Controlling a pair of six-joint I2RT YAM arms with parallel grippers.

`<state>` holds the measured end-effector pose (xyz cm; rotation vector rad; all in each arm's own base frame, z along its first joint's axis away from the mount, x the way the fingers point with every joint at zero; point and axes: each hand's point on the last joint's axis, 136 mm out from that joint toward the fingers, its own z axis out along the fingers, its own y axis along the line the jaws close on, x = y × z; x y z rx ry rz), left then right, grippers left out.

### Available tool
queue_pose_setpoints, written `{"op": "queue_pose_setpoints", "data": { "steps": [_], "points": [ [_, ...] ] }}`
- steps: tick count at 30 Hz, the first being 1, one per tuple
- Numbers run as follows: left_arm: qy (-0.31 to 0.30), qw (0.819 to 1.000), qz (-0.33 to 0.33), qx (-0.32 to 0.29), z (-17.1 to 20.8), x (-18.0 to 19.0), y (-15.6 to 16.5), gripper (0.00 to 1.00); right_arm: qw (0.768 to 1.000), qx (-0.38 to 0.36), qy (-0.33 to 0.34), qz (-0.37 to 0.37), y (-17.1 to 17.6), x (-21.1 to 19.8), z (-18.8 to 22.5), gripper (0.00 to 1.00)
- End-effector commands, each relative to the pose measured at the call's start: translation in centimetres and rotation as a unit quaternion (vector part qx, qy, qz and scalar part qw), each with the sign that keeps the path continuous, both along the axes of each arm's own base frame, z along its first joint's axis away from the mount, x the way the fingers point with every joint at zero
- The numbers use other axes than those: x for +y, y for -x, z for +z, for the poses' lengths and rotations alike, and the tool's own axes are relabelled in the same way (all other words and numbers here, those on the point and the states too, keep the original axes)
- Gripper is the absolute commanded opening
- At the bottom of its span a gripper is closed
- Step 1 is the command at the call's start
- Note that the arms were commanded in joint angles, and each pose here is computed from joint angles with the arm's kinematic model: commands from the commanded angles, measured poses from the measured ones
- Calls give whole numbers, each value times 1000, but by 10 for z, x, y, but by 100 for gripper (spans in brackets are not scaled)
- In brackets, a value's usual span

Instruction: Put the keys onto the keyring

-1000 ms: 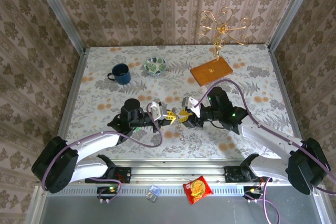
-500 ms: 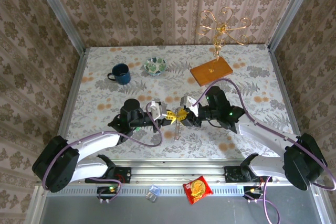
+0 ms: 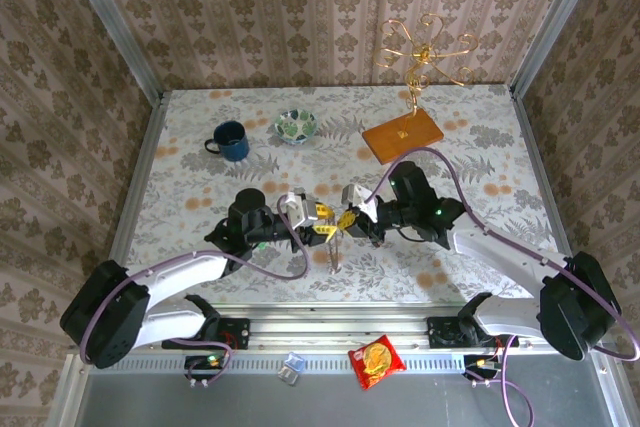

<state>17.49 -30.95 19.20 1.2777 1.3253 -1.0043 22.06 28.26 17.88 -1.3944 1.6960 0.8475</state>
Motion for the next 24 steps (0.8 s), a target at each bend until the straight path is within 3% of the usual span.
{"op": "queue_pose_setpoints", "data": {
  "steps": [1,11,17,19,22,24],
  "points": [
    [-19,1000,4,-18,1,4,1,40,999,-15,41,15,0,-4,4,0],
    [-64,998,-8,-16,-3,4,-1,35,989,-35,135,50,5,0,-2,0],
    [-79,997,-20,-16,-7,2,0,27,987,-56,134,66,7,11,8,0],
    [-79,996,-24,-16,-6,0,0,22,987,-60,132,71,9,14,11,0],
    [-75,997,-28,-18,-4,0,0,5,988,-55,131,68,11,14,10,0],
    [-73,997,-32,-17,-3,0,2,0,991,-52,115,52,8,13,12,8]
  ]
}}
